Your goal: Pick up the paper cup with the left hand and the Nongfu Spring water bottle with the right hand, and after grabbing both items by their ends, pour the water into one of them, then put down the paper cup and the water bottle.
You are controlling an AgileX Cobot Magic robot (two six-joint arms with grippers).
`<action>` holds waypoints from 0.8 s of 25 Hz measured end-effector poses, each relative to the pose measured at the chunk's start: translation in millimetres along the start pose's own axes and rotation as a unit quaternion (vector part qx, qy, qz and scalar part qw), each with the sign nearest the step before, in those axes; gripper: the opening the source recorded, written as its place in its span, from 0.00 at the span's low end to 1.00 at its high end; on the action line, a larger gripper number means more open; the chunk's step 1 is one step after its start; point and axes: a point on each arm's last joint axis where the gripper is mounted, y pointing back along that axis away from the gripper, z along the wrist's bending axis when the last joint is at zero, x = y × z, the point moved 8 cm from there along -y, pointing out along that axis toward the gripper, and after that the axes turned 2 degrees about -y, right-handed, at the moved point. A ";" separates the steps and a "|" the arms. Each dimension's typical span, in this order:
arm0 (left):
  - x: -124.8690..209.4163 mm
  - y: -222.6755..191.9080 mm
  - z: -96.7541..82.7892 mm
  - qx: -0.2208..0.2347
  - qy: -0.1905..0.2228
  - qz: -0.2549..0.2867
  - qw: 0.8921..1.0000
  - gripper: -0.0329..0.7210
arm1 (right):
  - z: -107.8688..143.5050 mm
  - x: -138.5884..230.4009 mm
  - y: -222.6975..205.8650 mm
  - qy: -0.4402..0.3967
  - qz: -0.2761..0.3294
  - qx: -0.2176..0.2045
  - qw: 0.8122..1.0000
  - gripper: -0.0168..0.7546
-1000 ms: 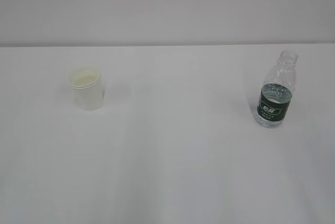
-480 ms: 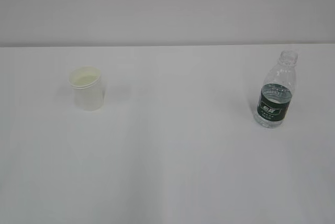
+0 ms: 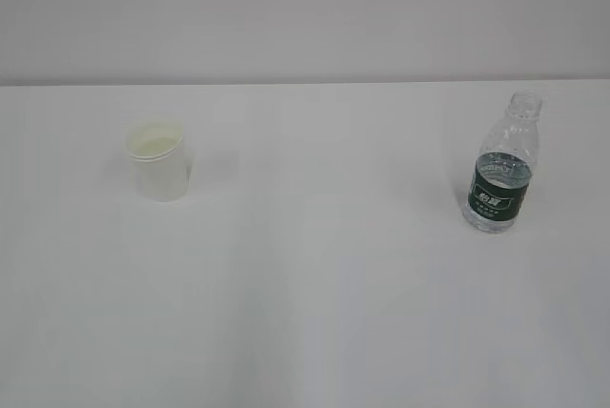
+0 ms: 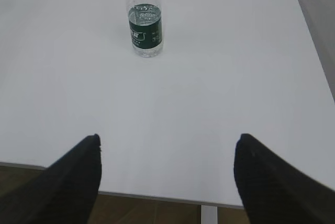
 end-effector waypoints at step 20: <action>18.7 -12.6 30.0 -0.077 -0.024 0.042 0.996 0.69 | -5.2 1.2 0.3 0.001 0.002 0.015 1.000 0.78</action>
